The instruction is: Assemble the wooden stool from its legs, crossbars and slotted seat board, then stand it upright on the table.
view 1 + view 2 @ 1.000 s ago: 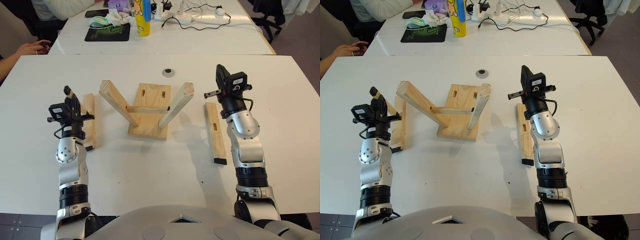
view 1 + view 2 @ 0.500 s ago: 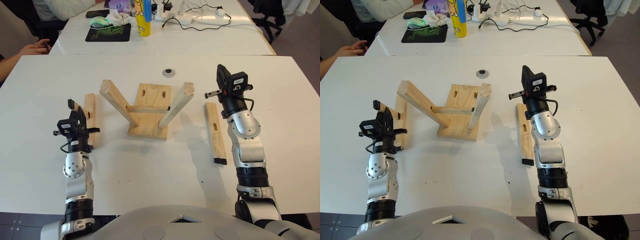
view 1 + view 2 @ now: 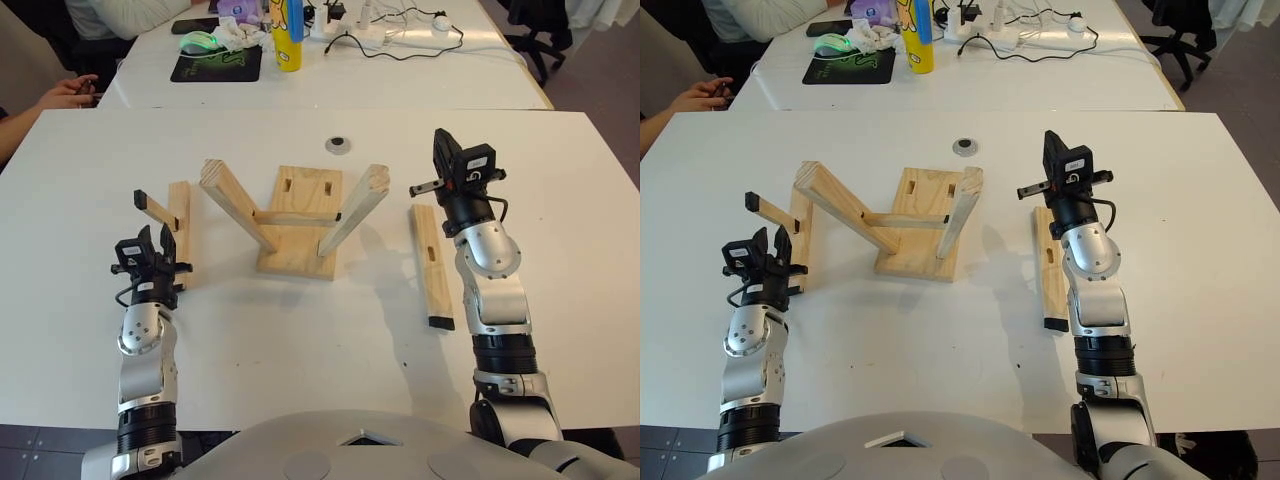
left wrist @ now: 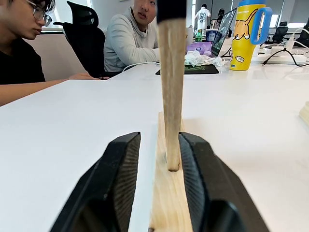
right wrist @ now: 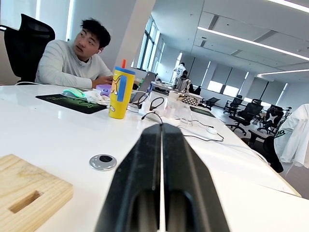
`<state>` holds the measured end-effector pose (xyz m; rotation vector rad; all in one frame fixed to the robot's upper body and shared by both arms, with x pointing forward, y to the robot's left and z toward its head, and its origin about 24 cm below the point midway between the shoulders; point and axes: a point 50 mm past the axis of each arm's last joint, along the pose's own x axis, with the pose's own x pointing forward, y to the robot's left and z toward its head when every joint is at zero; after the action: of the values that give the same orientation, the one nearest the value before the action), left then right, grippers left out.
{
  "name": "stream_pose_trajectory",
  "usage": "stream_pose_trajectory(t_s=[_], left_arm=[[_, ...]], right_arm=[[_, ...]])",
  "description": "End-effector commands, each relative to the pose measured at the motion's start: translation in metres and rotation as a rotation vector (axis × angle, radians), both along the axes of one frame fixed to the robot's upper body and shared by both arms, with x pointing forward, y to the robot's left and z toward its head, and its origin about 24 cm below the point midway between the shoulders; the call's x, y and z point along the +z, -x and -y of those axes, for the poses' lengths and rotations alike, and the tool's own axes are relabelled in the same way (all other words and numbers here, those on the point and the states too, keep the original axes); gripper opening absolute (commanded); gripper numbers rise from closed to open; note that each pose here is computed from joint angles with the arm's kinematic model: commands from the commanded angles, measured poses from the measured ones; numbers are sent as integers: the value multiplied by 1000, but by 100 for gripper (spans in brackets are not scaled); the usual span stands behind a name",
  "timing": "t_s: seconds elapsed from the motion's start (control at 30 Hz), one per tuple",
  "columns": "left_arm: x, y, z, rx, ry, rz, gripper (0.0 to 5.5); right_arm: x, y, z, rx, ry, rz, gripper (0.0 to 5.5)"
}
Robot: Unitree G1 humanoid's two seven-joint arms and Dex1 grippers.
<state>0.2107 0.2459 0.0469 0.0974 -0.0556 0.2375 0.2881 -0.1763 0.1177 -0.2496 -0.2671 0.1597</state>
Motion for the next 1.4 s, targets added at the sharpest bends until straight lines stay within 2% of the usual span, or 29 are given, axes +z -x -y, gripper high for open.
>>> stream_pose_trajectory(t_s=[0.03, 0.1, 0.23, 0.53, 0.8, 1.07, 1.17, 1.23, 1.4], left_arm=[[50, 2, 0, 37, -108, 202, 146], [75, 2, 5, 34, -143, 288, 146], [102, -5, 8, 39, -147, 359, 146], [100, -55, -7, -19, -62, 231, 9], [120, -81, -23, -22, 1, 259, 3], [43, -80, -14, -53, 36, -32, 3], [30, -75, -18, -36, 46, -66, 3], [40, -75, -19, -34, 57, -11, 3], [139, -68, -8, -84, 45, 389, 3]], right_arm=[[0, 1, 3, -15, 6, 1, 0], [-2, 2, 3, -17, 8, -3, 0], [-3, 1, 2, -16, 6, -7, 0], [-1, 1, 1, -17, -2, 0, 0], [-1, 0, 0, -17, -2, 1, 0], [0, -1, 0, -19, -6, 1, 0], [1, -1, -1, -16, -8, 1, 0], [1, -1, -1, -13, -8, 2, 0], [1, -1, -1, -10, -5, 1, 0]])
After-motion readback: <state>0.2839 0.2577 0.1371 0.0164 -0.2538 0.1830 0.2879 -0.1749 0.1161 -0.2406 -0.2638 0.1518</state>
